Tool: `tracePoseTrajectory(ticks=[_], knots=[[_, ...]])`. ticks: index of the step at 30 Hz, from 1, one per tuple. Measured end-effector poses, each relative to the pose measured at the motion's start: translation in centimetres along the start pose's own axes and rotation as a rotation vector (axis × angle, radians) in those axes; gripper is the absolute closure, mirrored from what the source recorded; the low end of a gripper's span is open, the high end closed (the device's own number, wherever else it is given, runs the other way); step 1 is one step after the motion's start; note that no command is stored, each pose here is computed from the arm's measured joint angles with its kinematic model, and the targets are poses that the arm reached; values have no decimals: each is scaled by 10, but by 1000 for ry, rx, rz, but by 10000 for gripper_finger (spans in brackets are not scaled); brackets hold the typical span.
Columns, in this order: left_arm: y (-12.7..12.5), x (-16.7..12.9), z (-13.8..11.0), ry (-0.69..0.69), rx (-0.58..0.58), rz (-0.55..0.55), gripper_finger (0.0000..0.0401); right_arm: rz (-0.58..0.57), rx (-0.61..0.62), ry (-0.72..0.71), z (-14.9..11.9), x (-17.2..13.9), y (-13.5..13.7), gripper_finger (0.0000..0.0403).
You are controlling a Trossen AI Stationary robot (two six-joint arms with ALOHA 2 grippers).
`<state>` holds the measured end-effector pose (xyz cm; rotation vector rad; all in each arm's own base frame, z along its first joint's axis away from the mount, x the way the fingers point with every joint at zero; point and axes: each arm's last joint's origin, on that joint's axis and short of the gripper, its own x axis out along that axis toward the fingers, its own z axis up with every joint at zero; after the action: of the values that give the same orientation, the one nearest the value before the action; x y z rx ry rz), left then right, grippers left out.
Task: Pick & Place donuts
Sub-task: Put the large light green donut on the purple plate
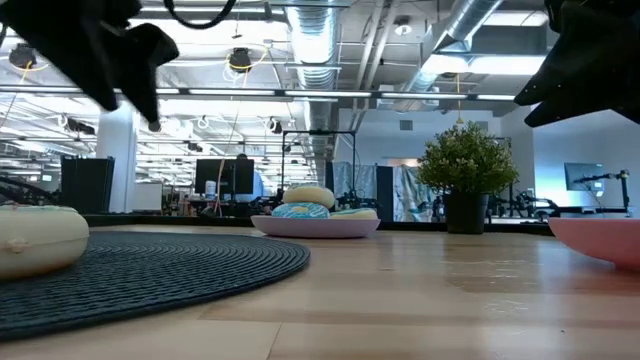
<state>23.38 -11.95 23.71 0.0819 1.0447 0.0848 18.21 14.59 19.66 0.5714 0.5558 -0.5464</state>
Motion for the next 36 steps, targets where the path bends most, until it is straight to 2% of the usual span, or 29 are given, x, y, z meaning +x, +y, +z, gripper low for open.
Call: tracePoseTrajectory(ticks=[6,15,24,36], knots=[[-22,20,0,140,3,-51,143,2,-7,0,0,0,0,274],[-31,45,-6,250,2,-61,145,2,-6,0,0,0,0,274],[-44,47,2,170,-60,-166,145,2,-7,1,0,0,0,274],[-66,64,-9,194,-49,-175,146,14,2,2,0,0,2,274]])
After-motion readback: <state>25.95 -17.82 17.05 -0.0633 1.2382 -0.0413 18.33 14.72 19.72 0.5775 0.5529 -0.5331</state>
